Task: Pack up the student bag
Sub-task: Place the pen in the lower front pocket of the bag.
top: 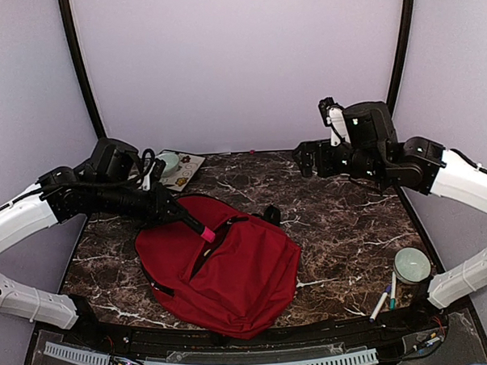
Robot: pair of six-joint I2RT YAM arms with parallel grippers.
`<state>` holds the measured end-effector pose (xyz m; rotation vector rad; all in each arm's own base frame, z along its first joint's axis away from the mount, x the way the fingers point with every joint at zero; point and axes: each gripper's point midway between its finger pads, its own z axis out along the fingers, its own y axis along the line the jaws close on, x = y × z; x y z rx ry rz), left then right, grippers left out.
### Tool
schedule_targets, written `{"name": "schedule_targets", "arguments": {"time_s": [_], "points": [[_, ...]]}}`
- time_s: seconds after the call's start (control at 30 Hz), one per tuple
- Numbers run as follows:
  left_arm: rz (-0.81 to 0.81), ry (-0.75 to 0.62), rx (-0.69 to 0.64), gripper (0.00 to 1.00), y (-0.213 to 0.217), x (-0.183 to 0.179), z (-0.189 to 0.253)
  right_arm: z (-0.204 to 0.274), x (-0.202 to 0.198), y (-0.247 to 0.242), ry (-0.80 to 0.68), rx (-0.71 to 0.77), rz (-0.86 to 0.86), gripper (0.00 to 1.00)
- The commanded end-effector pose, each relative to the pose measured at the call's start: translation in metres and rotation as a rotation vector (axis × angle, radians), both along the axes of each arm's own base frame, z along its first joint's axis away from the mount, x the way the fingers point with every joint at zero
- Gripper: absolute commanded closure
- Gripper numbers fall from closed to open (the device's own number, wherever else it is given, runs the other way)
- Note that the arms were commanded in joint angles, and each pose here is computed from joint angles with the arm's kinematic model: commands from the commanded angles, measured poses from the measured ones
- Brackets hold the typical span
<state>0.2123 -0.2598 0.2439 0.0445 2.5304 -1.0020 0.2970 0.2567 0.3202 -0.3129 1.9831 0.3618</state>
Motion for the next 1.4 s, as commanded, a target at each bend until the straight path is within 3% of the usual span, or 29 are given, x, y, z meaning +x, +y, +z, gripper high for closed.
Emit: {"name": "schedule_targets", "arguments": {"time_s": [0.0,0.87,1.23,1.37], "points": [[-0.018,-0.023,0.031,1.0,0.007,-0.004,-0.007,0.005,0.0,-0.011,-0.021,0.084,-0.072,0.0],[-0.027,-0.033,0.155,1.0,0.02,-0.002,-0.038,-0.013,0.0,-0.008,0.063,0.137,-0.109,0.01],[-0.048,0.038,0.037,1.0,0.003,-0.011,-0.053,-0.006,-0.005,-0.013,0.061,0.184,-0.11,0.01],[-0.037,0.084,-0.023,1.0,-0.001,-0.018,-0.064,-0.025,-0.01,-0.015,0.103,0.19,-0.115,0.01]]}}
